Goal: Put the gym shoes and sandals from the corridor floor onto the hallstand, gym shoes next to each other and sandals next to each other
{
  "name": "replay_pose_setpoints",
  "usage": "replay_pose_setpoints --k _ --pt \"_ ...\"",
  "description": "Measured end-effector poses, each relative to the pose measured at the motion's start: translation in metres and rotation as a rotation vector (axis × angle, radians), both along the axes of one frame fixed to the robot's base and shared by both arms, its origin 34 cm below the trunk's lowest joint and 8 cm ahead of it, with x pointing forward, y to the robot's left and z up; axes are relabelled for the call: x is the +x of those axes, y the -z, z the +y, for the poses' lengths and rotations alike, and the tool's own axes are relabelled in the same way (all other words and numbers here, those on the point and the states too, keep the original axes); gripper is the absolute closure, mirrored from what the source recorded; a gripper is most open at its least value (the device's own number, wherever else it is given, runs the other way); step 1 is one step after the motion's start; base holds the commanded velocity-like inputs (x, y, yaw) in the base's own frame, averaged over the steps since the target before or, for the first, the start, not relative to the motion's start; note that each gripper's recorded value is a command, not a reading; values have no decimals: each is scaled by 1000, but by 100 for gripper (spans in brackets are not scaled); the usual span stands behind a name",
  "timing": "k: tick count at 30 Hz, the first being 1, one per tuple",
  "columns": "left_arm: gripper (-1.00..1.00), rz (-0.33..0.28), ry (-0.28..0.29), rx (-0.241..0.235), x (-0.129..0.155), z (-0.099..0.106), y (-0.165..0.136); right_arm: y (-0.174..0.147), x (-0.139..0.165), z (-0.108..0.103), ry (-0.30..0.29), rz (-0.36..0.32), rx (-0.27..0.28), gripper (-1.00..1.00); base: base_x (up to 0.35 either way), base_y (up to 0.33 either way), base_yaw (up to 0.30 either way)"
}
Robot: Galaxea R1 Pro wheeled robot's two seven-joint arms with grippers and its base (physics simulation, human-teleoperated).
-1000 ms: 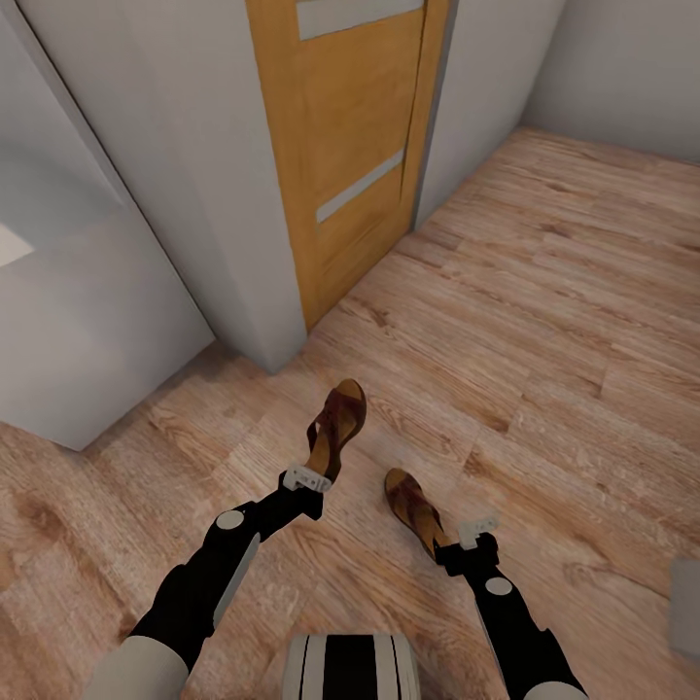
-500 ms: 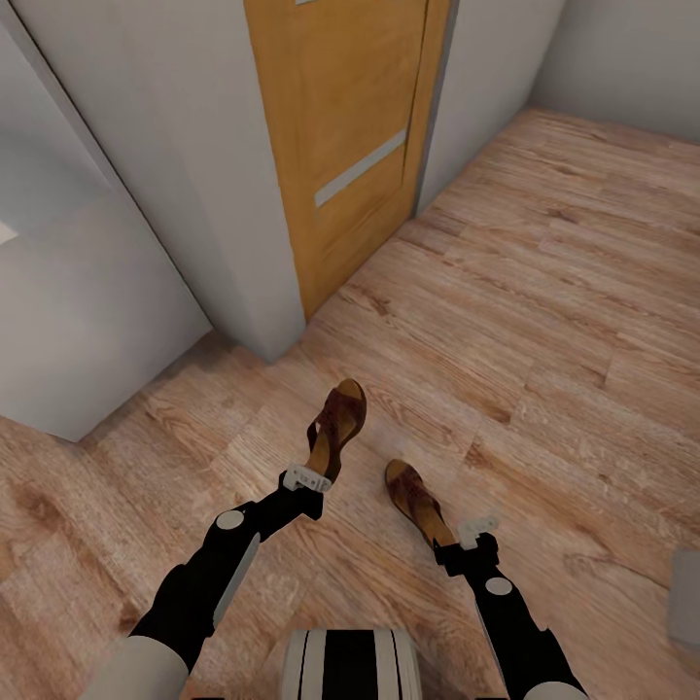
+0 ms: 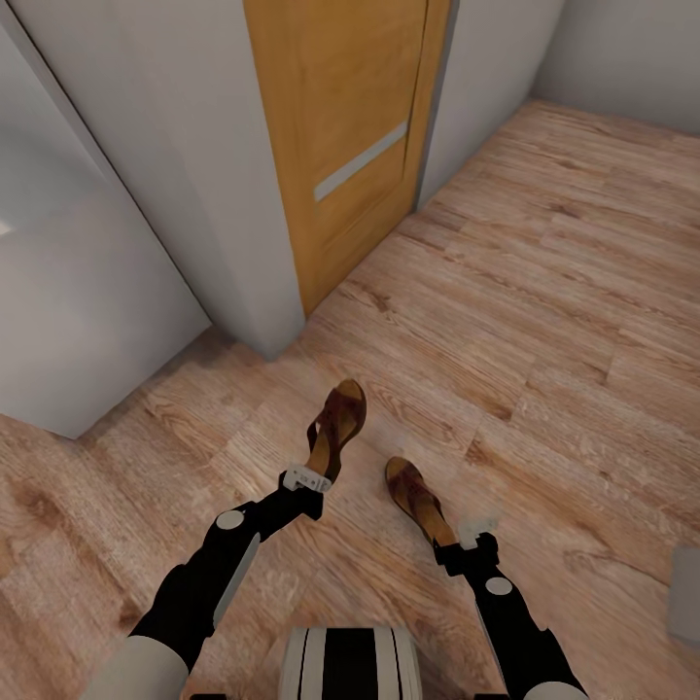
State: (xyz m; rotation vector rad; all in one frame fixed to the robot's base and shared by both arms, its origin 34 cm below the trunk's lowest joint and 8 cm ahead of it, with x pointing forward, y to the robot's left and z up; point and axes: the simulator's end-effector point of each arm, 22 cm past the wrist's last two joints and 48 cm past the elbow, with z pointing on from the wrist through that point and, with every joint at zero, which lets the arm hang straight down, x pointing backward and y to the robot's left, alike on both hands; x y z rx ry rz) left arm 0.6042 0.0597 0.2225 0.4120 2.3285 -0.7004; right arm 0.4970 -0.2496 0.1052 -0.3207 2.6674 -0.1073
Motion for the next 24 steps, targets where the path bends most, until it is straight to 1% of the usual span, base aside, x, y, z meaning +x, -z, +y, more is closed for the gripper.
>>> replay_pose_setpoints --k 5,13,24 --pt "100 23 0 0 -7 0 12 10 -9 0 0 23 0 -100 0 0 0" --pt "100 28 -1 -1 -8 0 15 10 -8 0 -4 20 -4 -100 0 0 0" --pt "100 92 -1 -1 -28 0 48 35 -33 0 -4 80 -4 -100 0 0 0"
